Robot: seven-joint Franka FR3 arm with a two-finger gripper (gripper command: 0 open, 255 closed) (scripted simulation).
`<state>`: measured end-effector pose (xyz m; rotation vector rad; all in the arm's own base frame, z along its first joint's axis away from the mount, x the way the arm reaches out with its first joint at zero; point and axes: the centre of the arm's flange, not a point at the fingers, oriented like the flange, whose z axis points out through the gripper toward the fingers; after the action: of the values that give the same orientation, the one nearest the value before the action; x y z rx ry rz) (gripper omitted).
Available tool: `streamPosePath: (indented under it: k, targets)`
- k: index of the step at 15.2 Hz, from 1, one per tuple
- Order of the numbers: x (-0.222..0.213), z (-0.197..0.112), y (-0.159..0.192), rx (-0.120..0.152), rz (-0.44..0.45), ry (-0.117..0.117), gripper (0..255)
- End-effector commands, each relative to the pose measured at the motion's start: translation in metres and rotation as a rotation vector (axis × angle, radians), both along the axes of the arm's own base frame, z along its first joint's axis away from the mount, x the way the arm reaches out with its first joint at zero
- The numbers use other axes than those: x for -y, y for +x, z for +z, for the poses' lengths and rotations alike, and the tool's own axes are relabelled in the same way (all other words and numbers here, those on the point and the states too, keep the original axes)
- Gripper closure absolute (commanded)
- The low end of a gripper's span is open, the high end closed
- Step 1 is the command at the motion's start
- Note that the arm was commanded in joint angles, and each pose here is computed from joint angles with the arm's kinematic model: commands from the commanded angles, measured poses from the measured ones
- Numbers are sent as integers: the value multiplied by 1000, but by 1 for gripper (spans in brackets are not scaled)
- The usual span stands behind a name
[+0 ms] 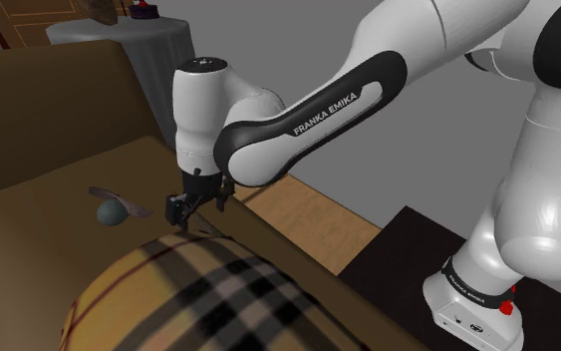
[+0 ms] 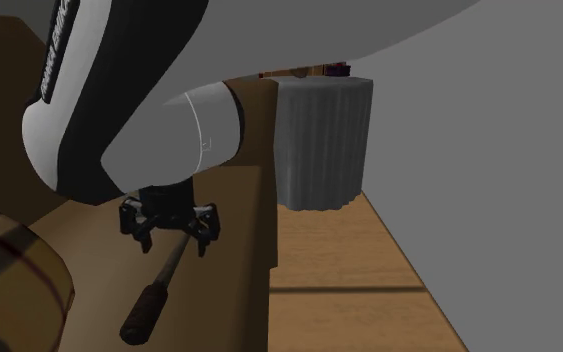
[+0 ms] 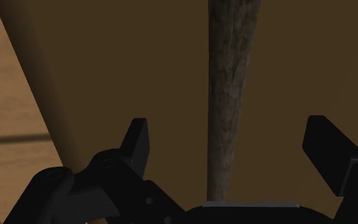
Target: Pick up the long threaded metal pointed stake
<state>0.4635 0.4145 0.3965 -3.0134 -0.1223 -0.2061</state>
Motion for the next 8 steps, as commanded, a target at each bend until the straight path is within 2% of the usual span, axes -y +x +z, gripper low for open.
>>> streamPosePath:
  k: [1,2,3,8]
  targets:
    - [-1,-7,1,0,0,0,0]
    - [-1,-7,0,0,0,0,0]
    - [-1,-7,1,0,0,0,255]
    - [-2,-7,1,0,0,0,255]
